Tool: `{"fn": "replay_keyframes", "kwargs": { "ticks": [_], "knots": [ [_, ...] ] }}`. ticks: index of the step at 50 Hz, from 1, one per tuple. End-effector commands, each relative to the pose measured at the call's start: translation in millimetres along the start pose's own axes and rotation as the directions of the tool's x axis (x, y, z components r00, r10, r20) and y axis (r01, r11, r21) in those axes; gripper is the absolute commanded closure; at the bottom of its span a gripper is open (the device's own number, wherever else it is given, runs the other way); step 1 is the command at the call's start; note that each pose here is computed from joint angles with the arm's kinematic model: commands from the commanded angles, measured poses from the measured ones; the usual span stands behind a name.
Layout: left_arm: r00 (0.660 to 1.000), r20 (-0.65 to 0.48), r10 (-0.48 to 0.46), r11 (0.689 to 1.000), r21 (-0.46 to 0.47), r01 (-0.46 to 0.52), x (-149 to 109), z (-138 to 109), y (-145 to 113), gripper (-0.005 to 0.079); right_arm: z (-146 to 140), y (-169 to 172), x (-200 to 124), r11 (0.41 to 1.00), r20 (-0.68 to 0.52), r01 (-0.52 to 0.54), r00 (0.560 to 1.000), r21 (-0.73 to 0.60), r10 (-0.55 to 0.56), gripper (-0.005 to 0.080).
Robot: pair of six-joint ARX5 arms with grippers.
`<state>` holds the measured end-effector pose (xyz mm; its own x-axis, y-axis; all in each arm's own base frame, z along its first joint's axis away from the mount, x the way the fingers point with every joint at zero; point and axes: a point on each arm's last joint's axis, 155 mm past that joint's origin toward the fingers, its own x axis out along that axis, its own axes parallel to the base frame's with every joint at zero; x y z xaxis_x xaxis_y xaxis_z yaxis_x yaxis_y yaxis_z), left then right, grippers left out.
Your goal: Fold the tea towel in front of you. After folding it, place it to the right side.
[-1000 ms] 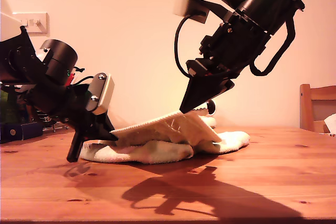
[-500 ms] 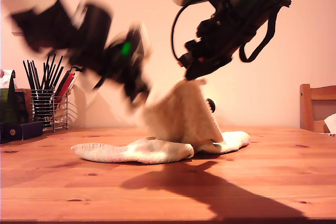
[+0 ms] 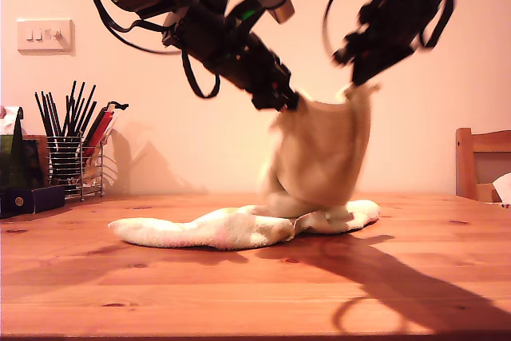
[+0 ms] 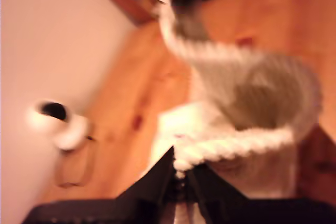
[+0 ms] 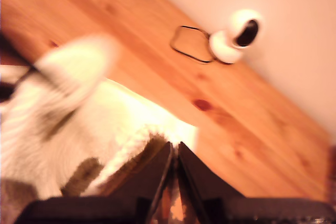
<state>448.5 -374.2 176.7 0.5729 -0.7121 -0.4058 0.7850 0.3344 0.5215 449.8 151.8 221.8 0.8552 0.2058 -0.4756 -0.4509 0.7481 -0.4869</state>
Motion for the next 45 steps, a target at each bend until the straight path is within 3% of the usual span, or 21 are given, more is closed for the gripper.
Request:
{"fn": "replay_keyframes", "kwargs": {
  "ticks": [1, 8, 14, 22, 33, 45],
  "knots": [
    [0.999, 0.022, -0.032, 0.999, -0.018, 0.032, -0.2, 10.9, -11.2, 0.0764, 19.9, -13.4, -21.3, 1.000, 0.054, 0.023, 0.998, -0.001, -0.023, 0.0763],
    [0.987, 0.054, -0.152, 0.986, -0.055, 0.155, 0.5, 25.7, -48.1, 0.0764, 8.6, -6.2, -30.6, 1.000, 0.005, -0.015, 1.000, -0.001, 0.015, 0.0763],
    [0.957, 0.081, -0.279, 0.952, -0.107, 0.287, -2.8, 36.8, -85.6, 0.0764, -8.6, 18.2, -30.8, 0.993, -0.056, -0.121, 0.991, 0.006, 0.121, 0.0763],
    [0.943, 0.052, -0.327, 0.936, -0.115, 0.331, 1.3, 29.1, -105.1, 0.0764, -19.3, 37.7, -21.9, 0.979, -0.087, -0.196, 0.976, 0.053, 0.200, 0.0763],
    [0.938, -0.021, -0.345, 0.925, -0.175, 0.336, 16.1, -16.0, -106.1, 0.0764, -45.9, 66.0, 4.2, 0.957, -0.161, -0.280, 0.944, 0.074, 0.288, 0.0763],
    [0.943, -0.098, -0.317, 0.930, -0.227, 0.289, 37.2, -73.0, -98.8, 0.0764, -81.8, 81.9, 59.3, 0.948, -0.203, -0.299, 0.927, 0.107, 0.315, 0.0763]
  ]
}}
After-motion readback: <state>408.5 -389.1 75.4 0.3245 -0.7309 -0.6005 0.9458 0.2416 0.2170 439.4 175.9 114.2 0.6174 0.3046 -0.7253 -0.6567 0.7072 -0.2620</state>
